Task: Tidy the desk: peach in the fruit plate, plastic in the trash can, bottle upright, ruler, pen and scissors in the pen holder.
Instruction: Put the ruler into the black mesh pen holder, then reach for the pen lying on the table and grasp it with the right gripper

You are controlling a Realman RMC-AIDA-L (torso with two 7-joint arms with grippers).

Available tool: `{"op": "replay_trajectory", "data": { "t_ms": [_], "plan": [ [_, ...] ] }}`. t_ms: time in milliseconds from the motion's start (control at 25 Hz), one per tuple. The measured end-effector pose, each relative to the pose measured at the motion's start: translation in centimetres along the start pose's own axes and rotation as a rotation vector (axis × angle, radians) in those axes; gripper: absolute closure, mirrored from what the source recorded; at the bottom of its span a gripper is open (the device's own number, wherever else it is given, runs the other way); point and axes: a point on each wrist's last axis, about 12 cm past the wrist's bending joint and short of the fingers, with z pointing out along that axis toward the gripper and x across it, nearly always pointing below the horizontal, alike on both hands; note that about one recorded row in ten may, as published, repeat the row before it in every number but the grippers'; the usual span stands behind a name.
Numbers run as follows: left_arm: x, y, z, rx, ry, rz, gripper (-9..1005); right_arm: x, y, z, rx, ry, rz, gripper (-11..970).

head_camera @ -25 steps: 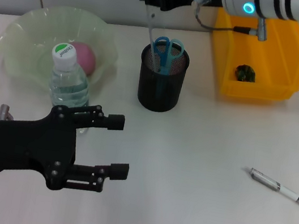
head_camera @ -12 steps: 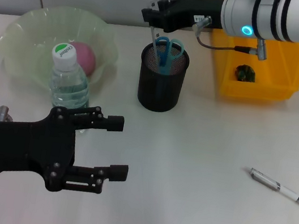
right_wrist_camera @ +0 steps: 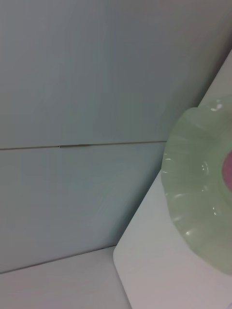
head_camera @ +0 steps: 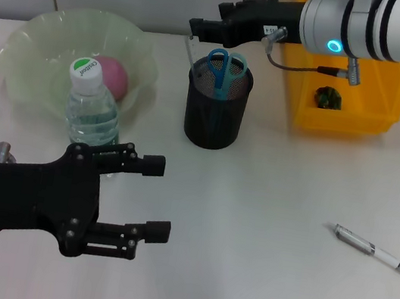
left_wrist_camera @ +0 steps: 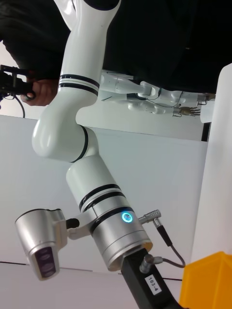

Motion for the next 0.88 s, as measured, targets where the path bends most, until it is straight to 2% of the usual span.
{"op": "replay_trajectory", "data": {
  "t_ms": [200, 240, 320, 400, 520, 560, 640, 760, 880],
  "plan": [
    [0.0, 0.0, 0.0, 0.002, -0.001, 0.000, 189, -0.1, 0.3, -1.7, -0.016, -0.027, -0.009, 379],
    [0.0, 0.0, 0.0, 0.002, -0.001, 0.000, 189, 0.1, 0.6, -3.2, -0.034, -0.042, -0.010, 377],
    [0.0, 0.0, 0.0, -0.001, 0.000, -0.001, 189, 0.2, 0.8, -4.0, -0.049, -0.046, -0.009, 373],
    [0.0, 0.1, 0.0, -0.006, 0.001, -0.002, 189, 0.6, 1.1, -5.9, -0.082, -0.046, -0.012, 371],
    [0.0, 0.2, -0.1, -0.019, 0.006, -0.017, 190, 1.3, 1.5, -8.3, -0.140, -0.006, -0.002, 371],
    [0.0, 0.3, -0.1, -0.016, 0.020, -0.036, 190, 2.1, 1.4, -10.0, -0.181, 0.041, 0.022, 371],
    [0.0, 0.4, 0.0, -0.013, 0.031, -0.044, 190, 2.3, 1.3, -10.6, -0.192, 0.058, 0.033, 371],
    [0.0, 0.8, -0.1, -0.013, 0.095, -0.070, 190, 3.9, 0.4, -13.7, -0.241, 0.154, 0.087, 371],
    [0.1, 0.9, -0.2, -0.026, 0.110, -0.073, 190, 4.6, 0.1, -14.9, -0.263, 0.214, 0.103, 371]
  ]
}}
